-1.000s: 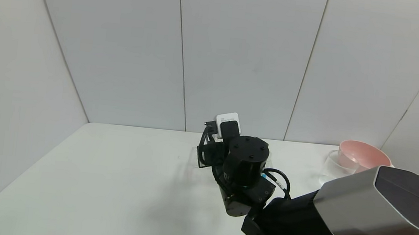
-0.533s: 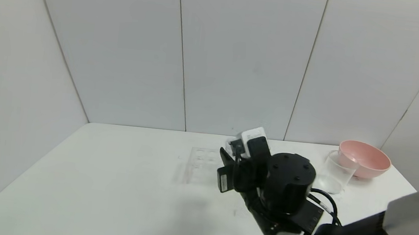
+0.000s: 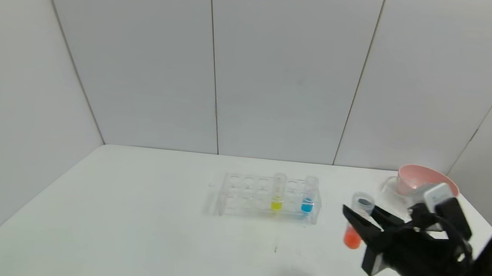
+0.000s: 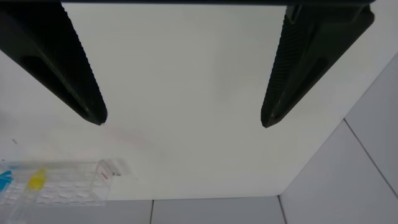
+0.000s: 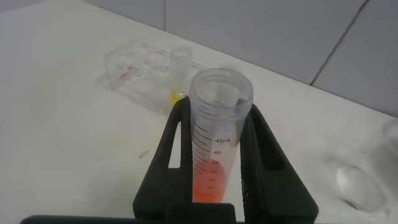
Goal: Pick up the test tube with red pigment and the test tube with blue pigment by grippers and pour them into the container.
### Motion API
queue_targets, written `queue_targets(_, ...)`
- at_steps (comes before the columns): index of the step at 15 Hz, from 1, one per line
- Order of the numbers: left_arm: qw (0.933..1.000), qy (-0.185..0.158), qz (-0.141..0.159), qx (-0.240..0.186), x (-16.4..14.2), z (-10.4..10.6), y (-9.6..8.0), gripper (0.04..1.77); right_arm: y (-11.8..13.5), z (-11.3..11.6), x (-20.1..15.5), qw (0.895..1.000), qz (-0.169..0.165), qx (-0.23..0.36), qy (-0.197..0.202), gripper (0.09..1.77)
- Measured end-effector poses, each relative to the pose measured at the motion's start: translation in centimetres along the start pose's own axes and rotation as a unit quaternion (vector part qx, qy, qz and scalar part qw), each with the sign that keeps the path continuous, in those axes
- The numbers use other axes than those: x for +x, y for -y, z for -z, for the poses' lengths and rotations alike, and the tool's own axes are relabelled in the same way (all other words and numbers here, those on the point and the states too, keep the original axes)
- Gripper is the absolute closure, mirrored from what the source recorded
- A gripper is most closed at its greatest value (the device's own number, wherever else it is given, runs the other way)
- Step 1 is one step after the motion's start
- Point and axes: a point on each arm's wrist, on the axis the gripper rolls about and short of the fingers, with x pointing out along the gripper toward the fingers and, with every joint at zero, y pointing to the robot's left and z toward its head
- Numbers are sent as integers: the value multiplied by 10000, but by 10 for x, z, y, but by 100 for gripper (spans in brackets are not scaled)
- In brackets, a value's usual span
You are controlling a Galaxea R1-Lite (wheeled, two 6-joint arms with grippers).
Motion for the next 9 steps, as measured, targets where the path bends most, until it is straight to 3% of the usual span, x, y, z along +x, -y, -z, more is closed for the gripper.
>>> queue_targets(6, 10000, 2, 0, 0, 0, 0, 0, 5, 102, 6, -62, 9989, 419, 211, -47, 136)
queue_targets(9, 10000, 0, 0, 0, 0, 0, 0, 5, 147, 1, -82, 9982, 478, 358, -106, 136)
